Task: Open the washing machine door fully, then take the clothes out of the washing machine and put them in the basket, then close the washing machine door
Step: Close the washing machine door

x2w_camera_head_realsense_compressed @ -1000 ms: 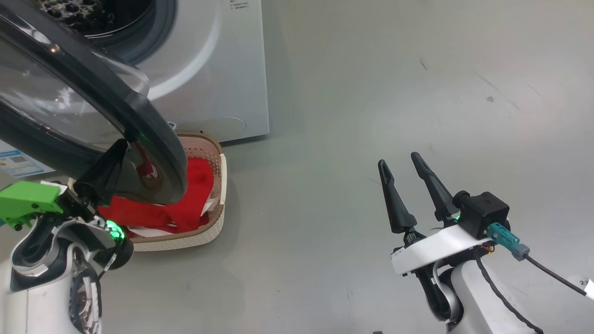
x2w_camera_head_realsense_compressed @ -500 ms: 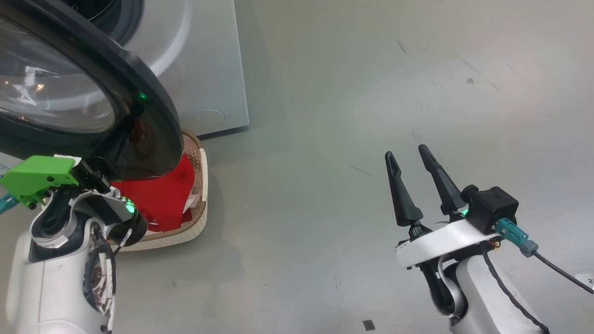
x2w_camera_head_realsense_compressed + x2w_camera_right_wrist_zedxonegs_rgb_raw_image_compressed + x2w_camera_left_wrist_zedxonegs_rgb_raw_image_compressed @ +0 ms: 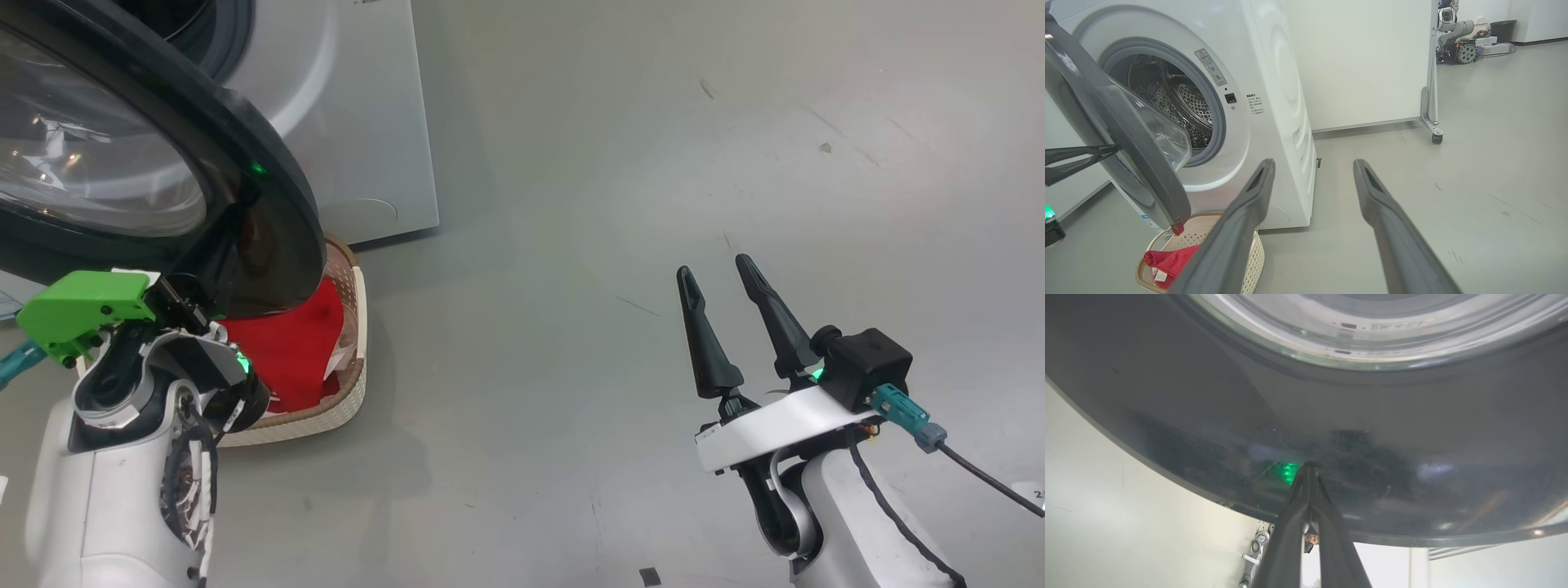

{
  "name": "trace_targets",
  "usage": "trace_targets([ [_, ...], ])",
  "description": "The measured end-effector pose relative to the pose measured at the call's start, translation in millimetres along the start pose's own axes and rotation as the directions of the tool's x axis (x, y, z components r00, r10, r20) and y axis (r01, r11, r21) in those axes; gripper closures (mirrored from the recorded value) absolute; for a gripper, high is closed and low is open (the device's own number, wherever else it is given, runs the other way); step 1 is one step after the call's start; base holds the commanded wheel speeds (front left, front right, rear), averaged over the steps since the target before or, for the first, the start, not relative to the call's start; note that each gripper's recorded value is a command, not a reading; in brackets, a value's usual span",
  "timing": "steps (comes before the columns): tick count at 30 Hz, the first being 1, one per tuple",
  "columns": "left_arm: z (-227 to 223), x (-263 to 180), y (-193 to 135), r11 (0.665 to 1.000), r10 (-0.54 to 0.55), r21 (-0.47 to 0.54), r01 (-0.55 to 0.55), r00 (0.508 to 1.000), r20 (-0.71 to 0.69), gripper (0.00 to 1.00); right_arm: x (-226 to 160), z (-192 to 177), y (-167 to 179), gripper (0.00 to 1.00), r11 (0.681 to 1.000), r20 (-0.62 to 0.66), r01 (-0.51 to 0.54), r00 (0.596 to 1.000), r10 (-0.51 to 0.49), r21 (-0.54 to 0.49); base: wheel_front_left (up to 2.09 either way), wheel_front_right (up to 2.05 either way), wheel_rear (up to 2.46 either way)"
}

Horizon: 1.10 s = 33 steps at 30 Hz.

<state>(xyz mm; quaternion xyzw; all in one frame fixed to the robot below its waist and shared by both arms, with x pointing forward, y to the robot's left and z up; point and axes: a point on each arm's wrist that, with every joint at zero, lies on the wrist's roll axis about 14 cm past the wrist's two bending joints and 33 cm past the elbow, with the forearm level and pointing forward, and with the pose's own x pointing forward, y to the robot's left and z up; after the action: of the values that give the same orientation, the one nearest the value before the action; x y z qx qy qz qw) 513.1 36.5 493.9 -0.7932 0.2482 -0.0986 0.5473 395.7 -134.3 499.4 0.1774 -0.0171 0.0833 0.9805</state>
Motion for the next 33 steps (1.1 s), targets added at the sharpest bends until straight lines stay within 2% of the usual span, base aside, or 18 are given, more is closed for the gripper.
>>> trace_targets([
  [13,-1.3,-8.2,-2.2,1.0,-0.004,-0.002,0.004,1.0,0.015,1.0,3.3,2.1,11.7,0.0,0.999,0.008,-0.035,0.999,0.035,0.005,0.0,0.0,0.0],
  [15,-2.7,-8.8,-3.0,1.0,-0.008,0.028,0.008,1.0,0.016,1.0,3.7,3.5,10.8,0.0,0.999,0.013,-0.032,0.999,0.032,0.005,0.0,0.0,0.0],
  [20,-6.5,-17.3,3.7,0.977,0.015,0.215,-0.018,1.0,0.013,1.0,5.8,7.7,4.9,0.0,1.0,0.027,-0.012,1.0,0.012,-0.002,0.0,0.0,0.0],
  [24,11.2,-39.6,14.4,0.915,0.037,0.4,-0.055,0.998,0.053,1.0,8.3,6.1,12.5,0.0,0.999,0.025,-0.035,0.999,0.035,-0.002,0.0,0.0,0.0],
  [27,29.7,-59.6,18.7,0.876,0.025,0.476,-0.081,0.992,0.121,1.0,10.2,5.8,18.2,0.0,0.999,0.025,-0.052,0.998,0.052,-0.006,0.0,0.0,0.0],
  [32,39.6,-86.0,14.0,0.768,-0.03,0.635,-0.086,0.985,0.169,1.0,10.3,1.3,28.1,0.0,0.997,0.013,-0.082,0.997,0.082,-0.009,0.0,0.0,0.0],
  [33,42.5,-91.5,12.8,0.737,-0.036,0.669,-0.098,0.982,0.183,1.0,10.7,0.7,30.6,0.0,0.996,0.012,-0.09,0.996,0.09,-0.008,0.0,0.0,0.0],
])
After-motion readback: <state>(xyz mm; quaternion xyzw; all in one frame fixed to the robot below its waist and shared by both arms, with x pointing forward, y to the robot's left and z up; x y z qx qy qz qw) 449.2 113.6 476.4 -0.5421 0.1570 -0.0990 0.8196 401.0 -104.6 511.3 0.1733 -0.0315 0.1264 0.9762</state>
